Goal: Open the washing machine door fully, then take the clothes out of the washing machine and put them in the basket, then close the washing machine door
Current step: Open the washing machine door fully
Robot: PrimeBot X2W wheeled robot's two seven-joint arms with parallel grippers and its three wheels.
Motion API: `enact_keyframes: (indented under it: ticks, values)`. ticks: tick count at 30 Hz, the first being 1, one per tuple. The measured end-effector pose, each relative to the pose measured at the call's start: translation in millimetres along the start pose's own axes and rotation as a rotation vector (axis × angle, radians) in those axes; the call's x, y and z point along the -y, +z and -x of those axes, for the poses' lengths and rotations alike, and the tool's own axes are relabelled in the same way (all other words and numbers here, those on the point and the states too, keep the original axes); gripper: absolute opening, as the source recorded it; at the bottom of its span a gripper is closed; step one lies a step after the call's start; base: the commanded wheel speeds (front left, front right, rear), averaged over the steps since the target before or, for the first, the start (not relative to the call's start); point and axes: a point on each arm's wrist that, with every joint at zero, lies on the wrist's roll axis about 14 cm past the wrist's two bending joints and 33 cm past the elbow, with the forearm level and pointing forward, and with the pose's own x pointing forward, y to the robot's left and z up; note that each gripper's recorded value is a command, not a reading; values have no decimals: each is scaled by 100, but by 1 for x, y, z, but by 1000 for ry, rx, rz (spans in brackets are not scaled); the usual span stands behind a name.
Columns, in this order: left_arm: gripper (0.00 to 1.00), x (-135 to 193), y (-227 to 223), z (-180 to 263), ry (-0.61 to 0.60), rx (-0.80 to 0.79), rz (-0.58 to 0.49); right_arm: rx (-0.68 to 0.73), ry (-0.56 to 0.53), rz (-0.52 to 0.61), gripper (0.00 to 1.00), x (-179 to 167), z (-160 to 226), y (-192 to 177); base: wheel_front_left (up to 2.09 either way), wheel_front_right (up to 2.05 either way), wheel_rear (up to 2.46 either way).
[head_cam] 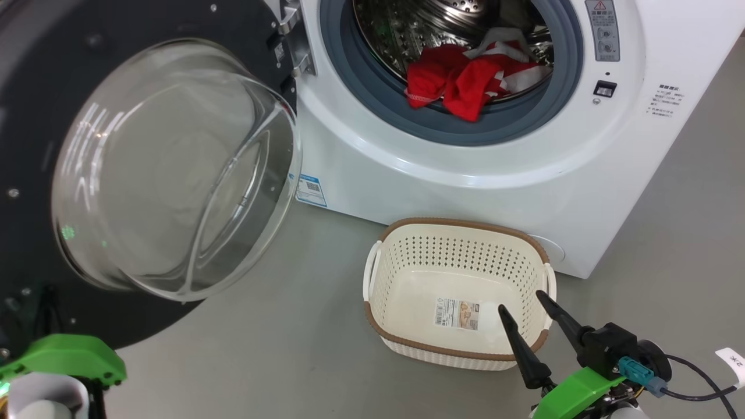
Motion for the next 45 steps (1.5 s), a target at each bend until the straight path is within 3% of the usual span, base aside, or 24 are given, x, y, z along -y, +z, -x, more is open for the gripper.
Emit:
enact_keyframes:
  ticks: [18, 35, 37, 38, 40, 45]
  values:
    - [0, -21, 14, -38, 77, -1, 10, -24, 0, 15, 100, 11, 1, -8, 0, 0, 0]
    - [0, -19, 26, -40, 63, 41, -18, -8, -20, 11, 100, 13, 6, -1, 0, 0, 0]
    - [36, -13, 31, -39, 48, 61, -4, -1, -23, 4, 100, 12, 7, 1, 0, 0, 0]
    - [47, -11, 34, -39, 42, 71, 10, 3, -25, -2, 100, 11, 7, 3, 0, 0, 0]
    - [100, -7, 42, -37, 28, 99, 33, 13, -27, -9, 100, 9, 7, 6, 0, 0, 0]
    - [100, 4, 53, -27, -17, 152, 60, 45, -40, -20, 100, 5, 9, 17, 0, 0, 0]
